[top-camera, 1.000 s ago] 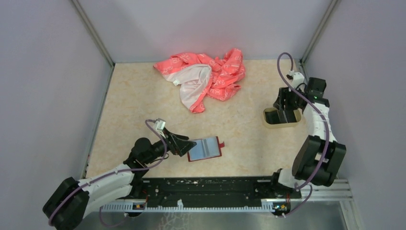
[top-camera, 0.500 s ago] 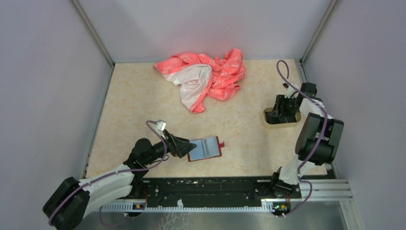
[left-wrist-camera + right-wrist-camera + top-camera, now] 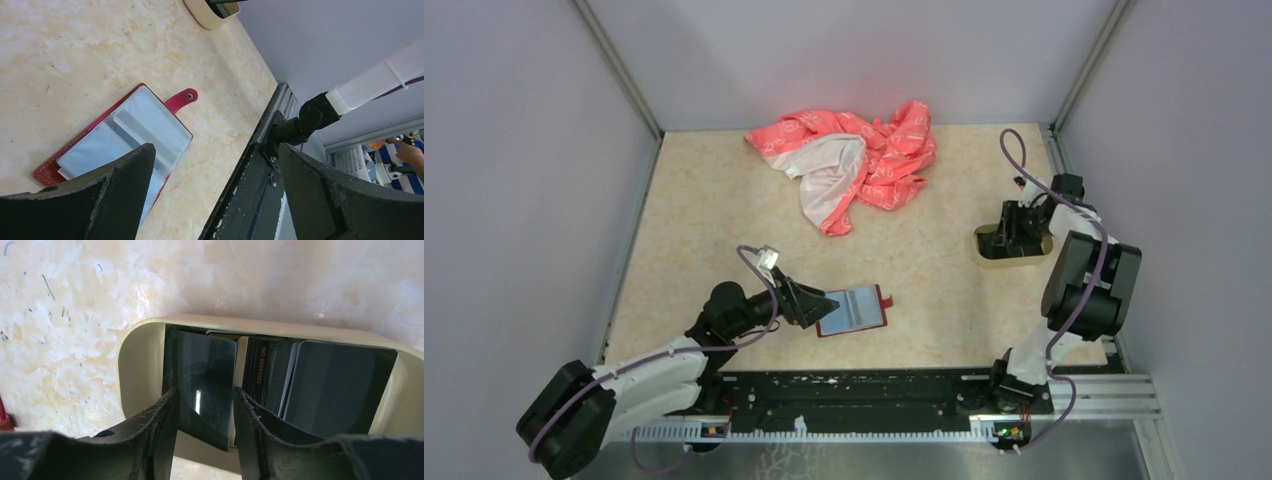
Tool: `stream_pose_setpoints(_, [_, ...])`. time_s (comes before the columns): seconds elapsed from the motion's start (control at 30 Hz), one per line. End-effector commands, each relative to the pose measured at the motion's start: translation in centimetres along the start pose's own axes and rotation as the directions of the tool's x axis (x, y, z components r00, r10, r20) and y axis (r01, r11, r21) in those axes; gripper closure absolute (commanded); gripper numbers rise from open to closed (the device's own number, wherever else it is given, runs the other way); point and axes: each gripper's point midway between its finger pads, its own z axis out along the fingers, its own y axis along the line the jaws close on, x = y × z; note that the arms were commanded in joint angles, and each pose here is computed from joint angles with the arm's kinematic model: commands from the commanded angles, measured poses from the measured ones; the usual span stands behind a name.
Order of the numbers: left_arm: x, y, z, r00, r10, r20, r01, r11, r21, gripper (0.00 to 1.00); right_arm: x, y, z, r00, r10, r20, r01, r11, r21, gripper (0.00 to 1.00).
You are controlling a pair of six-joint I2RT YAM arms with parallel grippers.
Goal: Put the credit cards into the card holder
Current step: Pick up the credit card from the storage box.
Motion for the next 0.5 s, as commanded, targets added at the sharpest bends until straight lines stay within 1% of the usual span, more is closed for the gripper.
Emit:
stream_pose_setpoints(0.0, [-0.3, -0.7, 0.1, 1.000, 0.000, 0.008, 0.000, 0.999, 0.041, 0.01, -0.9, 0.4, 0.0, 1.000, -0.008, 0.005, 0.008, 0.999, -0.049, 0.58])
stream_pose_setpoints(0.17, [0.3, -0.7, 0.3, 1.000, -0.023, -0.013, 0.024, 0.998, 0.055, 0.01, -1.0, 1.7, 0.0, 1.000, 0.006, 0.008, -0.005, 0.993, -0.120, 0.65])
stream_pose_setpoints(0.47, [0.1, -0.7, 0.5, 1.000, -0.014, -0.020, 0.015, 0.999, 0.048, 0.01, -1.7, 3.9, -1.2, 0.997, 0.062, 0.044, -0.049, 0.964, -0.262, 0.66])
